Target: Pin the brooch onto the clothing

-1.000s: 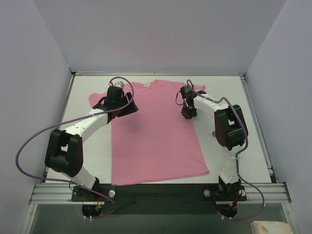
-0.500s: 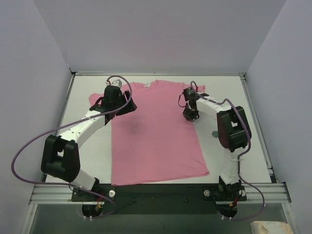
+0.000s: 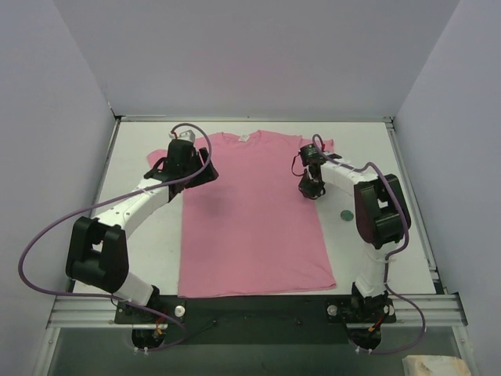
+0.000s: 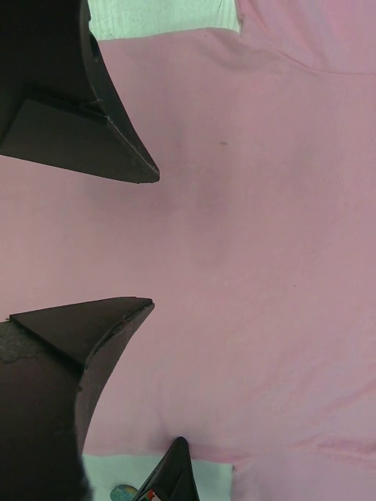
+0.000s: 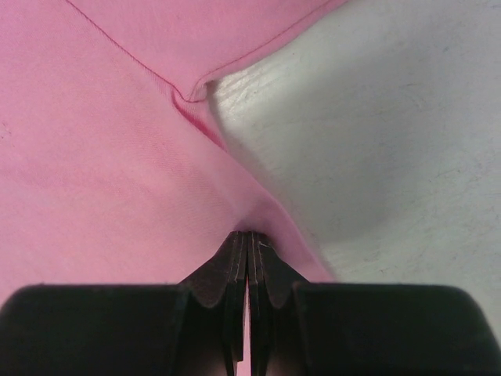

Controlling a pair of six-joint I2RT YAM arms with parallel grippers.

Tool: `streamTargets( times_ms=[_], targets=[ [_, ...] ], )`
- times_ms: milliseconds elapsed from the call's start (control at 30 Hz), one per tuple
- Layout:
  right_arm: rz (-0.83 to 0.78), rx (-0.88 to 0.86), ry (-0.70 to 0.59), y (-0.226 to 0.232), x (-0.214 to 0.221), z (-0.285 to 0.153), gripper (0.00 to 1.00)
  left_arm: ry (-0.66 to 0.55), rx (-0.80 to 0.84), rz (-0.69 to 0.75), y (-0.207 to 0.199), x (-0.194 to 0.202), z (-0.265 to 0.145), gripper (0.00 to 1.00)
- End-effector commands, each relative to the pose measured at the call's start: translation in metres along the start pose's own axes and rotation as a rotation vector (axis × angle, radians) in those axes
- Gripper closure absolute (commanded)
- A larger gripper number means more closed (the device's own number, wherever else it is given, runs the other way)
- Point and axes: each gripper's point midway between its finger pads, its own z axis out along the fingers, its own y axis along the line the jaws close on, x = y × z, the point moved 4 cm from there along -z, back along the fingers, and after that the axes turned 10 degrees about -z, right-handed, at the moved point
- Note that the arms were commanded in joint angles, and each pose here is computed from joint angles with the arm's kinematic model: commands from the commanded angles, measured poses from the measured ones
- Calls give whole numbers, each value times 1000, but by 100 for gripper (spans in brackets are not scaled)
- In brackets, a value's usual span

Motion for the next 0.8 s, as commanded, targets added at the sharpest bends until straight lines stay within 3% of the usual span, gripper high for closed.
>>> streamTargets(
  times_ms=[0,767],
  targets=[
    [-39,117,123,-32,35,-2,100,-33,4,16,-1,-5,-8,31],
    [-69,114,149,-41,45,-9,100,-45,-12,11,2,-5,-9,31]
  ],
)
